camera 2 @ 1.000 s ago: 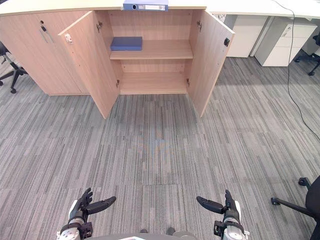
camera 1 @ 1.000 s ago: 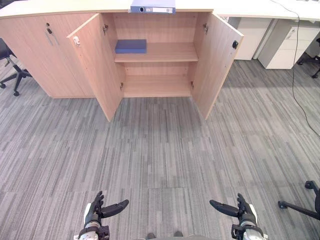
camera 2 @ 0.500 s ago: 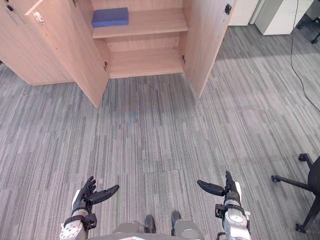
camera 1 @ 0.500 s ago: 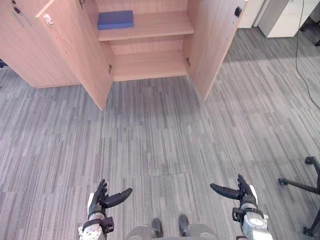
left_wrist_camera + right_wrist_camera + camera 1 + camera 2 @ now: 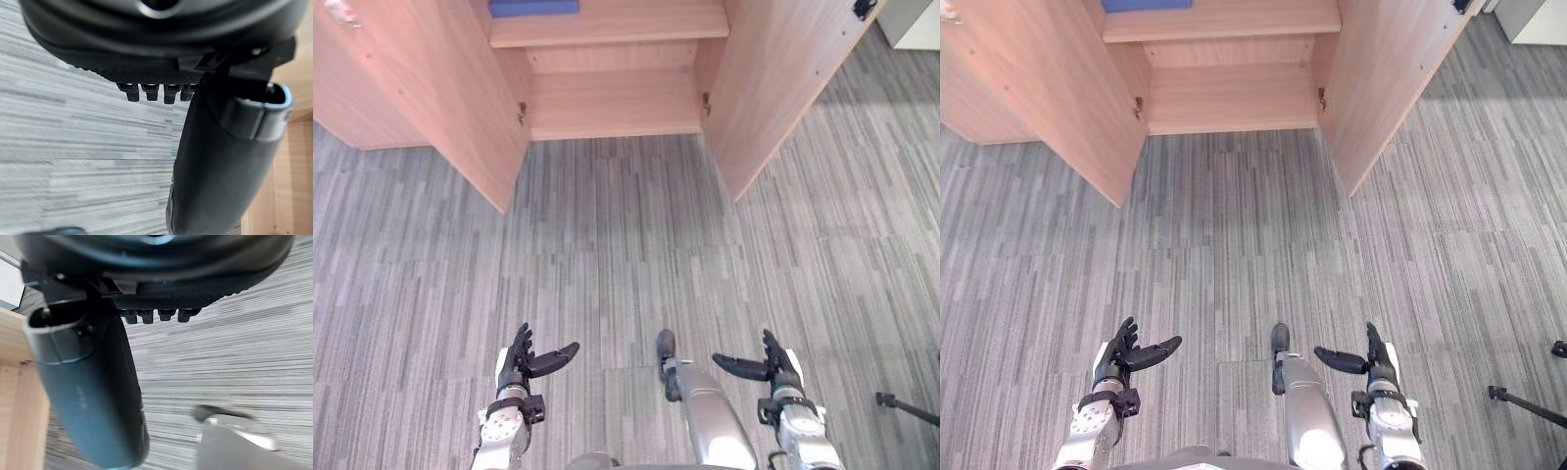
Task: Walk over to the cabinet, pick up the folder, carry it to the office cabinet, place the folder inside the office cabinet, then close the office cabinet door
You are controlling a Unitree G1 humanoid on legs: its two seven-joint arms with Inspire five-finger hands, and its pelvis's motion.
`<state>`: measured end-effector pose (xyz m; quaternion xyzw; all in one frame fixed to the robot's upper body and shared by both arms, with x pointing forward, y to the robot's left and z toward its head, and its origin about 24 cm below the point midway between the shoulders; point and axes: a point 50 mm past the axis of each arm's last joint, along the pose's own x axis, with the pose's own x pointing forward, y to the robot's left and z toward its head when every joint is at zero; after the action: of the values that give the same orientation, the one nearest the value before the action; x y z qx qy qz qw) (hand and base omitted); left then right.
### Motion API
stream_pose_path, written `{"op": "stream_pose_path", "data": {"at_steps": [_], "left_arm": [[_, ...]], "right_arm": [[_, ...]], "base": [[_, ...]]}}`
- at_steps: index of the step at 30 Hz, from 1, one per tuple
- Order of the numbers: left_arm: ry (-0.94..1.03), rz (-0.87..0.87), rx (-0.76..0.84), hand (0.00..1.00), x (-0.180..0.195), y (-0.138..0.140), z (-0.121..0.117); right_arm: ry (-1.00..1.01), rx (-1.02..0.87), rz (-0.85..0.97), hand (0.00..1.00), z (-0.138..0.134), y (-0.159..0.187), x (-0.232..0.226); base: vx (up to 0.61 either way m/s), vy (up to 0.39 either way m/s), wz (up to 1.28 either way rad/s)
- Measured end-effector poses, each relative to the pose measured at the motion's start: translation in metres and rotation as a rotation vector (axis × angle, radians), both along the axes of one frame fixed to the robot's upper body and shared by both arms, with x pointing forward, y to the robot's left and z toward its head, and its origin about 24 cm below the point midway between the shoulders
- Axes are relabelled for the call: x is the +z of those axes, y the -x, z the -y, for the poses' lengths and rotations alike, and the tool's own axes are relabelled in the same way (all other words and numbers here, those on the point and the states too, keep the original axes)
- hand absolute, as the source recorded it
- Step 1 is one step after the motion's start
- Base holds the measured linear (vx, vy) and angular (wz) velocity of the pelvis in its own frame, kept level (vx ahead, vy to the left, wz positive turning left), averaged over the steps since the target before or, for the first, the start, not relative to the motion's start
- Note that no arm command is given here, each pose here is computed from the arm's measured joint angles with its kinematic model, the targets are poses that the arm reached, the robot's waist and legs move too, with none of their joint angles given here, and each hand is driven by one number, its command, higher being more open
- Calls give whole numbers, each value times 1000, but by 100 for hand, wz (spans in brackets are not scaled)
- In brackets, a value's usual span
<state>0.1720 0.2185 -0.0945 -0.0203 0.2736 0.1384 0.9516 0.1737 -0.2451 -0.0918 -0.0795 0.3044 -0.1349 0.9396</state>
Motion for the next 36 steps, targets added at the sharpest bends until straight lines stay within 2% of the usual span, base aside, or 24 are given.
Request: {"op": "stream_pose_path", "data": {"at_steps": [4,8,14,17,21,24,26,27,31,33,36], "left_arm": [[0,7,6,100,1,1,-3],[3,1,3,100,0,2,-4],[11,-9,7,100,-2,0,0],[3,-32,6,100,-4,6,-2],[-40,-13,-6,100,2,-1,-12],[-45,-3,-1,100,4,-4,-14],[-51,-30,0,100,0,5,-16],[-6,-68,13,100,-10,8,-4],[45,-80,-11,100,-15,13,15],[65,-82,-9,100,-17,15,22],[65,-73,-26,100,-15,14,25]], "right_arm": [[-30,44,53,100,-18,-16,5],[-30,33,88,100,-16,-28,11],[-41,-52,-2,100,-8,-7,-6],[-69,-62,-75,100,-16,9,-20],[-103,16,-99,100,-37,8,-25],[-105,17,-93,100,-38,7,-24],[-101,2,-130,100,-35,22,-30],[-72,-5,-142,100,-25,18,-29],[-76,-49,-163,100,-21,34,-32],[-77,-73,-161,100,-20,42,-33],[-74,-92,-112,100,-16,29,-26]], "base": [[636,-193,-14],[535,-10,-44],[676,217,-40],[650,195,-4],[519,8,20],[542,-156,30],[557,-201,37],[506,-203,33],[443,-213,35],[378,-135,3],[344,-34,-32]]}}
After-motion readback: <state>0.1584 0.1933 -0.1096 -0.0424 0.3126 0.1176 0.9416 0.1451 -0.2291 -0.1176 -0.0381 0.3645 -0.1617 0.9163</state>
